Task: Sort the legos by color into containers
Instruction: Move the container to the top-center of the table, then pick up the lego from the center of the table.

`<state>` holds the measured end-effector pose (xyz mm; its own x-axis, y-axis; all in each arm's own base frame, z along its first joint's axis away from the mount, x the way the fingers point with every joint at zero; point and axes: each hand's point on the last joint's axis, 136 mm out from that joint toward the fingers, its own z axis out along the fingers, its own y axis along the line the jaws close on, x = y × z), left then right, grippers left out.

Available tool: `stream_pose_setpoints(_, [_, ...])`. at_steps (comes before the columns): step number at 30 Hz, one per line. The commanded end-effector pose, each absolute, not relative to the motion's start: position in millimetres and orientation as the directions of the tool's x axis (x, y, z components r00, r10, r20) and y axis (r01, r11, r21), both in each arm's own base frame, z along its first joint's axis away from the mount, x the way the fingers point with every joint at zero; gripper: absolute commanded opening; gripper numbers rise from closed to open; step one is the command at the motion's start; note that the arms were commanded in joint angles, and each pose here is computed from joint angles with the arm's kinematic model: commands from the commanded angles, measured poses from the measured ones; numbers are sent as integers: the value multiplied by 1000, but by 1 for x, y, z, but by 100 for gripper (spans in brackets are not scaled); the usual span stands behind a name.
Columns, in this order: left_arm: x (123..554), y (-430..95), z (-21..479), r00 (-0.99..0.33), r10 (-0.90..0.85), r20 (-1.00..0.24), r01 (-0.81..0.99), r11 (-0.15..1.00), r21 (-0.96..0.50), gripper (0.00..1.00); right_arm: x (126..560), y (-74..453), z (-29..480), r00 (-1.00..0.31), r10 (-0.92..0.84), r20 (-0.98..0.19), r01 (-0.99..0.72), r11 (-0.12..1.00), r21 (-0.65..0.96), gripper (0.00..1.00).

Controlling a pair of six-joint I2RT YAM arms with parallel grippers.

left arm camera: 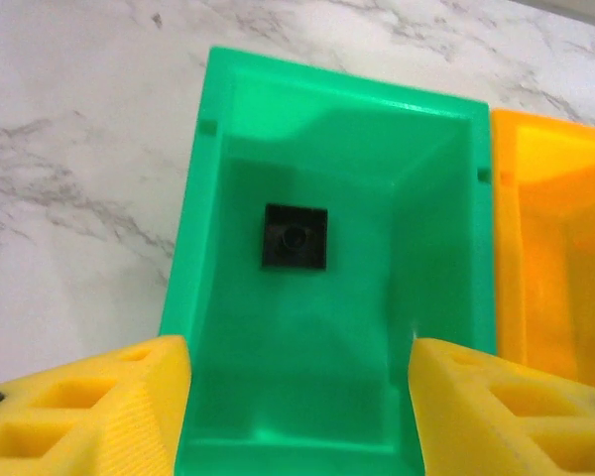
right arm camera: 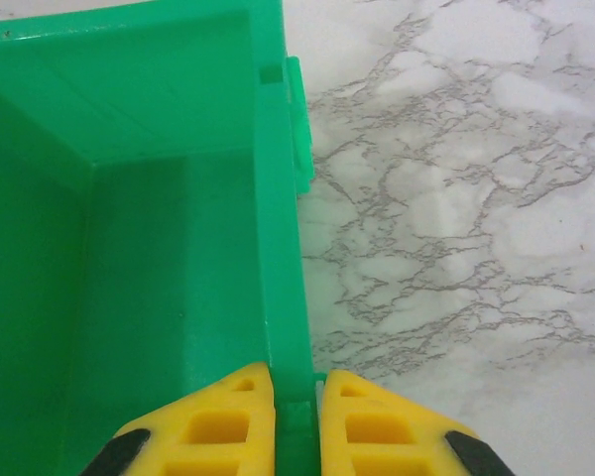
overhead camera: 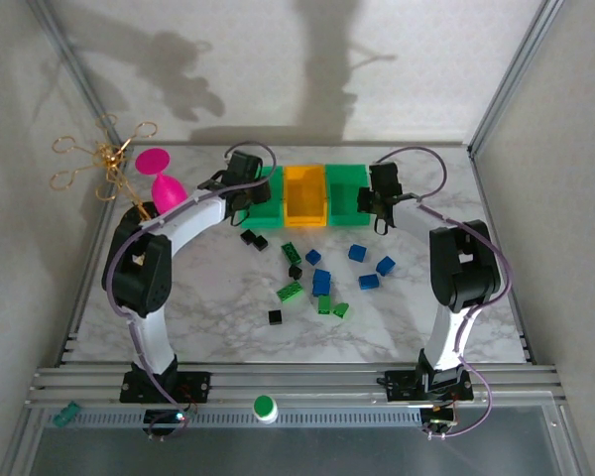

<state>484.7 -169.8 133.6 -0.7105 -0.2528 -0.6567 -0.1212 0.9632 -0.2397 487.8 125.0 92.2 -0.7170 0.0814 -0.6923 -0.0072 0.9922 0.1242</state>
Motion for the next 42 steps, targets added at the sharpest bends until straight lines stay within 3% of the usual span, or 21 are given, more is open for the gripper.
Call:
stream_pose_setpoints(1, [466,-182,137,-720,-255,-645,-100,958,-268,62,485,119,108,-698,132,-704,32,988,153,21])
stream_pose_setpoints(7, [430,-183,117,-745,-288,-602,-145,951,-274,64,475,125,131,-676,165,-718,10,977,215,38])
stream_pose_setpoints(10, [411,-184,108,-740,-332,-585,-195,938,-287,70,463,126,145,-669,187,-720,1,968,251,48])
stream_pose_setpoints(16, [387,-188,90,-676,-473,-565,-315,879,-358,78,421,143,162,-679,214,-702,-55,939,339,63])
stream_pose_setpoints(23, [377,-184,73,-596,-549,-586,-435,834,-340,85,379,151,160,-703,226,-674,-86,914,397,77])
stream_pose_setpoints(32, [383,-193,46,-607,-565,-558,-472,822,-319,88,365,153,143,-722,254,-644,-71,898,434,91])
stream_pose_setpoints(42, [402,-202,51,-579,-564,-588,-478,820,-316,83,369,153,142,-721,255,-645,-63,902,427,97])
